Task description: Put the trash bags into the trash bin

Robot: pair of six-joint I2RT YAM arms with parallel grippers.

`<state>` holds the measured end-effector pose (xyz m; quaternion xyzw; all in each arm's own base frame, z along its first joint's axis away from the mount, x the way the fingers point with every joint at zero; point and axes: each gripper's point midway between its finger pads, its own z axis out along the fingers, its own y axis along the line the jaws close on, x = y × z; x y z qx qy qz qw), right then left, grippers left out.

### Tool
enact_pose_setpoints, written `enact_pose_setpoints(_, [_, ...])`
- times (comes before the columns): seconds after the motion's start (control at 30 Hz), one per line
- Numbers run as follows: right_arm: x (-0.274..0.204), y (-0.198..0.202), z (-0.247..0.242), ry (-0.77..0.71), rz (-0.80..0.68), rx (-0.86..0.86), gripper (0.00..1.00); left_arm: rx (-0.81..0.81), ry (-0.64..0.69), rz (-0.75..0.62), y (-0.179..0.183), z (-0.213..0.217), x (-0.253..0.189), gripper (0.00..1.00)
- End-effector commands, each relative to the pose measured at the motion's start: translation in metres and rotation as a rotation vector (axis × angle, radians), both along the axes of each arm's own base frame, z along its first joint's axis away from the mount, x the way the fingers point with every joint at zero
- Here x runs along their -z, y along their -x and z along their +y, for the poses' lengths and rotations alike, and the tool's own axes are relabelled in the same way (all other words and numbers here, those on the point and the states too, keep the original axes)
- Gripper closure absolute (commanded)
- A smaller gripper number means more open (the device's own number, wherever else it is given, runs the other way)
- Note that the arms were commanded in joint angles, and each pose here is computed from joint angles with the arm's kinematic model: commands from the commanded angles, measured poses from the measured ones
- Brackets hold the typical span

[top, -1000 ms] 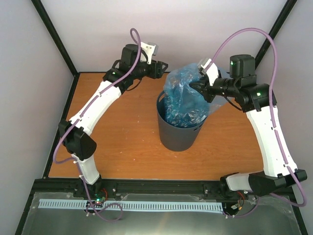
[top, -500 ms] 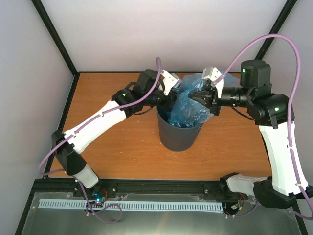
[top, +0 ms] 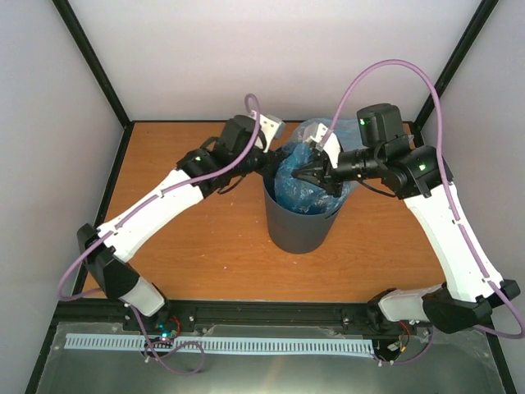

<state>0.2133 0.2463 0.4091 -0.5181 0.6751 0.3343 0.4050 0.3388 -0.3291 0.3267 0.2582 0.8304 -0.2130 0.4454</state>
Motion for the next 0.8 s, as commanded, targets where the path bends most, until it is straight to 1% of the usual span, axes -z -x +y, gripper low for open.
enact_pose_setpoints(0.0, [-0.011, 0.002, 0.02, -0.012, -0.005, -0.017, 0.89, -0.206, 0.041, -0.155, -0.005, 0.069, -0.076, 0.16])
enact_pose_setpoints(0.17, [0.0, 0.009, 0.057, 0.033, 0.013, -0.086, 0.89, -0.324, 0.066, -0.245, 0.015, 0.127, -0.107, 0.14])
enact_pose_setpoints(0.3, [0.019, 0.008, 0.083, 0.082, 0.036, -0.095, 0.9, -0.347, 0.096, -0.283, 0.04, 0.153, -0.126, 0.13])
enact_pose_setpoints(0.37, [0.028, 0.003, 0.091, 0.105, 0.071, -0.084, 0.87, -0.338, 0.101, -0.283, 0.048, 0.157, -0.126, 0.13])
enact_pose_setpoints(0.4, [0.032, -0.001, 0.093, 0.114, 0.083, -0.076, 0.8, -0.321, 0.105, -0.28, 0.051, 0.156, -0.125, 0.13])
enact_pose_setpoints(0.43, [0.033, -0.002, 0.094, 0.122, 0.09, -0.073, 0.7, -0.298, 0.112, -0.277, 0.054, 0.153, -0.125, 0.13])
enact_pose_setpoints(0.47, [0.033, -0.003, 0.094, 0.129, 0.093, -0.073, 0.63, -0.276, 0.118, -0.269, 0.057, 0.151, -0.123, 0.13])
enact_pose_setpoints(0.53, [0.026, 0.003, 0.09, 0.127, 0.089, -0.083, 0.55, -0.238, 0.128, -0.256, 0.062, 0.145, -0.122, 0.14])
enact_pose_setpoints(0.63, [0.004, 0.016, 0.079, 0.084, 0.051, -0.093, 0.39, -0.19, 0.132, -0.254, 0.065, 0.138, -0.121, 0.14])
enact_pose_setpoints(0.77, [-0.017, 0.032, 0.055, 0.068, -0.024, -0.069, 0.26, -0.095, 0.151, -0.25, 0.072, 0.123, -0.125, 0.16])
